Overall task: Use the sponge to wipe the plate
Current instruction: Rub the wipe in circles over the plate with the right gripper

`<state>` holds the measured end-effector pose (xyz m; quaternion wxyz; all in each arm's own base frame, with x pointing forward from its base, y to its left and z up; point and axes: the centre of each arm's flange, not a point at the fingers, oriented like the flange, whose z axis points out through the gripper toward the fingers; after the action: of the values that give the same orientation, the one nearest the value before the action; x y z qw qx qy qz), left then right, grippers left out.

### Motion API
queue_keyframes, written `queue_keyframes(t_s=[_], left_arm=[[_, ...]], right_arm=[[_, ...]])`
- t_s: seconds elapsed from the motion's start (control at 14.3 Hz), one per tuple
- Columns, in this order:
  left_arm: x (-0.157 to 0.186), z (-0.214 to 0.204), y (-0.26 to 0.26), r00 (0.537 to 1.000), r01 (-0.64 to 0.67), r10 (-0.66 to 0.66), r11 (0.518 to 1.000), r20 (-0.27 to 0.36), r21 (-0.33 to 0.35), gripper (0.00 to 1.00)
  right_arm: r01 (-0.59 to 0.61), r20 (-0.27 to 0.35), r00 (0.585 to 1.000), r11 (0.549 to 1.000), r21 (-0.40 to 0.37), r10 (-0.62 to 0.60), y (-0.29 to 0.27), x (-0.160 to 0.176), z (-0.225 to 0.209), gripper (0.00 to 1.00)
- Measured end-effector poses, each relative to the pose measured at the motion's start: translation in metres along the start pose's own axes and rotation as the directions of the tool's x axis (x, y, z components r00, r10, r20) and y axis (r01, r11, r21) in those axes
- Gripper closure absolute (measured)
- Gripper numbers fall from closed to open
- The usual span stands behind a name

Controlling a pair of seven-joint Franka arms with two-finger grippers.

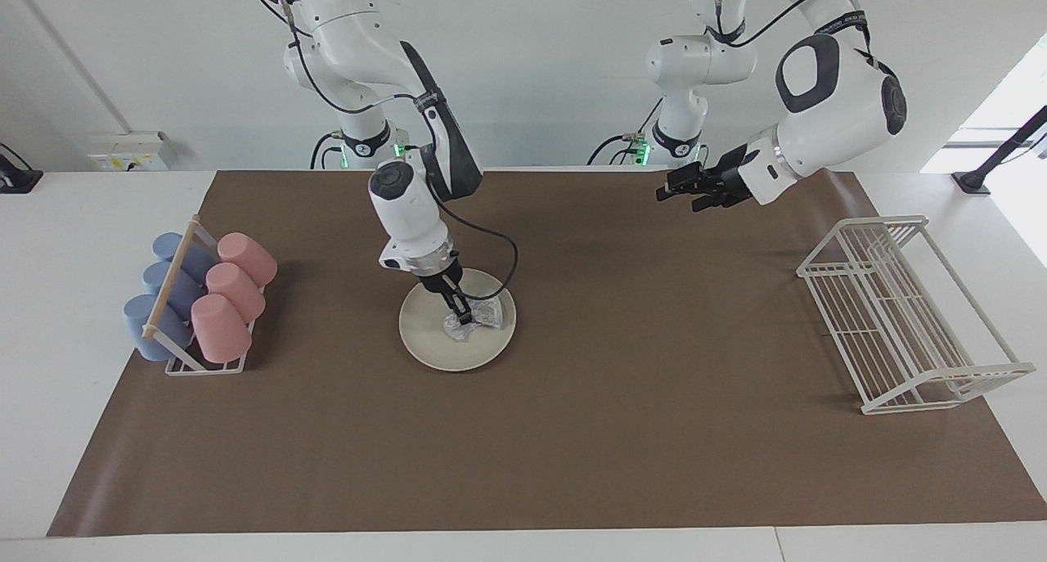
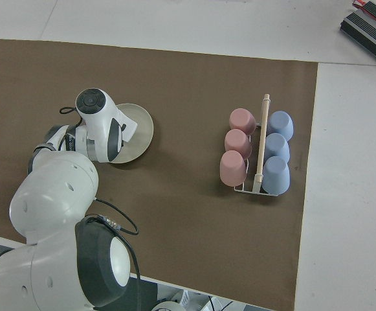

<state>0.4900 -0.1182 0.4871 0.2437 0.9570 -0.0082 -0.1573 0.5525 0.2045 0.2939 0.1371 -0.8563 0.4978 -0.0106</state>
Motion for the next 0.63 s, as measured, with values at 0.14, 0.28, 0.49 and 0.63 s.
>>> queue_keyframes(t_s=[0.14,0.28,0.49,0.63], left_arm=[[0.000,0.001,0.001,1.000,-0.008,0.008,1.000,0.000,0.028,0.00],[0.000,0.001,0.001,1.000,-0.008,0.008,0.999,-0.003,0.036,0.00],[0.000,0.000,-0.002,1.000,-0.006,0.007,0.998,-0.008,0.058,0.00],[0.001,-0.002,-0.005,1.000,-0.008,0.009,0.996,-0.015,0.089,0.00]], right_arm=[[0.034,-0.013,0.999,0.999,0.002,-0.034,0.007,0.031,-0.004,0.91],[0.040,-0.014,0.999,0.999,0.002,-0.040,0.008,0.034,-0.005,0.91],[-0.020,0.001,1.000,1.000,-0.003,0.020,0.002,-0.001,0.000,0.91],[-0.054,0.015,0.998,0.999,-0.007,0.054,-0.002,-0.040,0.006,0.91]])
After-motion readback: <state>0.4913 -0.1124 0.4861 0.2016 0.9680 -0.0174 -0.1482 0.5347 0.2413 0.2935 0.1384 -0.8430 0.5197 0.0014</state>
